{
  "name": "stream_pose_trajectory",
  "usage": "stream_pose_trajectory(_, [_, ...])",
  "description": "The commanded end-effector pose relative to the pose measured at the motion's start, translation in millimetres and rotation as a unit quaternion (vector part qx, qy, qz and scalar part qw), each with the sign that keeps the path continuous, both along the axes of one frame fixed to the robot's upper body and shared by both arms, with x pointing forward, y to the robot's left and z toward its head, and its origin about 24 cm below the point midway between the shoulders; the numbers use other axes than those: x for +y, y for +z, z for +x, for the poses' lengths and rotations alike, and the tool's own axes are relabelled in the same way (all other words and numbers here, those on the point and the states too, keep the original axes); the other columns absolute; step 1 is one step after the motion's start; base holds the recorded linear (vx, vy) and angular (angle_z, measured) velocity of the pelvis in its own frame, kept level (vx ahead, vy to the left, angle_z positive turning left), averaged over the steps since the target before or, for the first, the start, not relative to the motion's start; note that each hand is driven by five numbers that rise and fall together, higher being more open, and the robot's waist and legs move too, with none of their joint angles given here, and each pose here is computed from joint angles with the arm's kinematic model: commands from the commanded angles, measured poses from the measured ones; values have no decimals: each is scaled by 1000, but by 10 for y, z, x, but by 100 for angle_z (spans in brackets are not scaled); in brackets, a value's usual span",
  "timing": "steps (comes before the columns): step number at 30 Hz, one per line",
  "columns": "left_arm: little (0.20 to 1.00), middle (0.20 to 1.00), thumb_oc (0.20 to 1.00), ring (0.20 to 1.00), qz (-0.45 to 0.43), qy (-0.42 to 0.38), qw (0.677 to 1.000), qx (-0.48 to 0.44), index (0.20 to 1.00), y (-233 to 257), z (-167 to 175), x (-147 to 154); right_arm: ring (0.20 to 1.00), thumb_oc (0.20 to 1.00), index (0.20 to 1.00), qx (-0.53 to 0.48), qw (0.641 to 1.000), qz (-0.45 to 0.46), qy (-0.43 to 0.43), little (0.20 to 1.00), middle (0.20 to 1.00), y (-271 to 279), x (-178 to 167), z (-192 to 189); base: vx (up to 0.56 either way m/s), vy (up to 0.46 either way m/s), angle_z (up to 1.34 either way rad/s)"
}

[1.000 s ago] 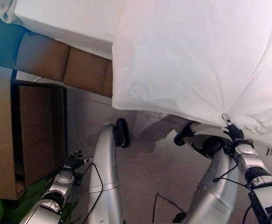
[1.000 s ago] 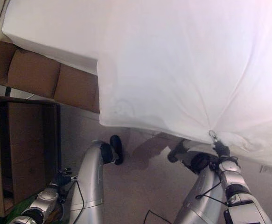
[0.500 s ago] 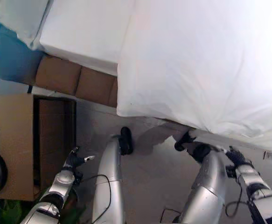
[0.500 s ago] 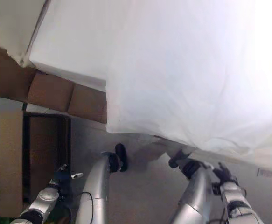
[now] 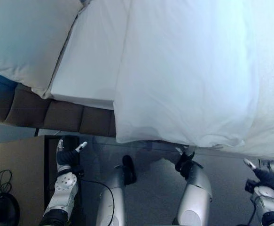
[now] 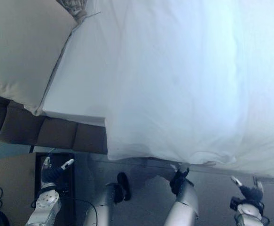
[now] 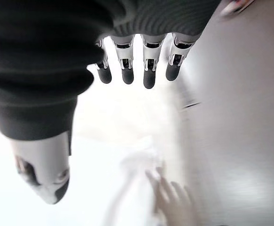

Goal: Make the bed

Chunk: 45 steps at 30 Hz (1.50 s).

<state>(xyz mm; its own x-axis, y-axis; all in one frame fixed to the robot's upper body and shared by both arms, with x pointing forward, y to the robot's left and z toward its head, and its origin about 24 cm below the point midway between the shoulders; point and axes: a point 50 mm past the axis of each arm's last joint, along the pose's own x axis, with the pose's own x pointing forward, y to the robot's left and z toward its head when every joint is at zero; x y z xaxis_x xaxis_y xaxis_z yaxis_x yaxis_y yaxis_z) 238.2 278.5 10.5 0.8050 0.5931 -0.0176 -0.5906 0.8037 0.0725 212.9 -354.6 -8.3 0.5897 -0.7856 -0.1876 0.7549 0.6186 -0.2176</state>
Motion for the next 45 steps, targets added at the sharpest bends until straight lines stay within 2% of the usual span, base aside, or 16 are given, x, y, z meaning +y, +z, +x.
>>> stream_pose_trajectory(1, [1000, 1000, 1000, 1000, 37, 40, 990, -129, 1000, 492, 52, 67, 1000, 1000, 1000, -100, 989, -107, -25, 1000, 1000, 473, 18, 95, 41, -2, -4])
stream_pose_trajectory(8, [1000, 1000, 1000, 1000, 161, -13, 935, -314, 1000, 1414, 60, -206, 1000, 1000, 1000, -327, 921, -184, 107, 1000, 1000, 1372, 568, 316, -1, -10, -7])
stream_pose_trajectory(9, [1000, 1000, 1000, 1000, 174, -78, 901, -389, 1000, 1714, 27, -379, 1000, 1000, 1000, -394, 878, -205, 181, 1000, 1000, 1709, 770, 350, -41, 14, -15])
stream_pose_trajectory(12, [1000, 1000, 1000, 1000, 102, -210, 851, -470, 1000, 2032, 93, -701, 1000, 1000, 1000, -449, 820, -185, 305, 1000, 1000, 2039, 1143, 534, -52, 32, -24])
stream_pose_trajectory(14, [1000, 1000, 1000, 1000, 87, -250, 837, -479, 1000, 2103, 145, -788, 1000, 1000, 1000, -457, 807, -168, 334, 1000, 1000, 2102, 1223, 615, -37, 13, -17])
stream_pose_trajectory(15, [1000, 1000, 1000, 1000, 95, -329, 813, -471, 1000, 2193, 240, -1045, 1000, 1000, 1000, -458, 786, -101, 402, 1000, 1000, 2089, 1484, 767, -53, 12, -22])
stream_pose_trajectory(18, [1000, 1000, 1000, 1000, 73, -430, 782, -445, 1000, 2238, 416, -1333, 1000, 1000, 1000, -416, 765, -63, 487, 1000, 1000, 2016, 1800, 963, -53, 1, -29])
stream_pose_trajectory(21, [1000, 1000, 1000, 1000, 1, -485, 780, -396, 1000, 2105, 633, -1534, 1000, 1000, 1000, -372, 759, -51, 532, 1000, 1000, 1922, 2013, 1094, -35, -31, -29])
stream_pose_trajectory(22, [1000, 1000, 1000, 1000, -71, -530, 793, -291, 1000, 1728, 856, -1794, 1000, 1000, 1000, -326, 750, -31, 575, 1000, 1000, 1798, 2237, 1197, -32, -38, -36])
stream_pose_trajectory(24, [1000, 1000, 1000, 1000, -129, -539, 800, -231, 1000, 1495, 979, -1916, 1000, 1000, 1000, -317, 740, -2, 593, 1000, 1000, 1775, 2365, 1237, -53, -67, -37])
stream_pose_trajectory(25, [1000, 1000, 1000, 1000, -109, -547, 804, -206, 1000, 1459, 1044, -2045, 1000, 1000, 1000, -300, 747, 23, 592, 1000, 1000, 1706, 2407, 1303, -72, -85, -19])
stream_pose_trajectory(26, [1000, 1000, 1000, 1000, -92, -560, 798, -202, 1000, 1496, 1053, -2096, 1000, 1000, 1000, -297, 751, 26, 588, 1000, 1000, 1688, 2415, 1318, -58, -67, 10])
stream_pose_trajectory(28, [1000, 1000, 1000, 1000, -147, -587, 775, -181, 1000, 1424, 1035, -2238, 1000, 1000, 1000, -308, 731, 70, 604, 1000, 1000, 1714, 2502, 1302, -51, -66, 31])
stream_pose_trajectory(34, [1000, 1000, 1000, 1000, -241, -573, 760, -190, 1000, 1603, 1160, -2641, 1000, 1000, 1000, -351, 717, 160, 580, 1000, 1000, 1952, 2693, 1512, -26, -67, 30])
stream_pose_trajectory(39, [1000, 1000, 1000, 1000, -230, -545, 779, -206, 1000, 1845, 1343, -2556, 1000, 1000, 1000, -377, 715, 147, 571, 1000, 1000, 2295, 2690, 1662, 19, -23, 9])
stream_pose_trajectory(45, [1000, 1000, 1000, 1000, -178, -461, 835, -241, 1000, 2146, 1604, -1992, 1000, 1000, 1000, -402, 734, 99, 538, 1000, 1000, 2686, 2482, 1802, 63, 1, -6])
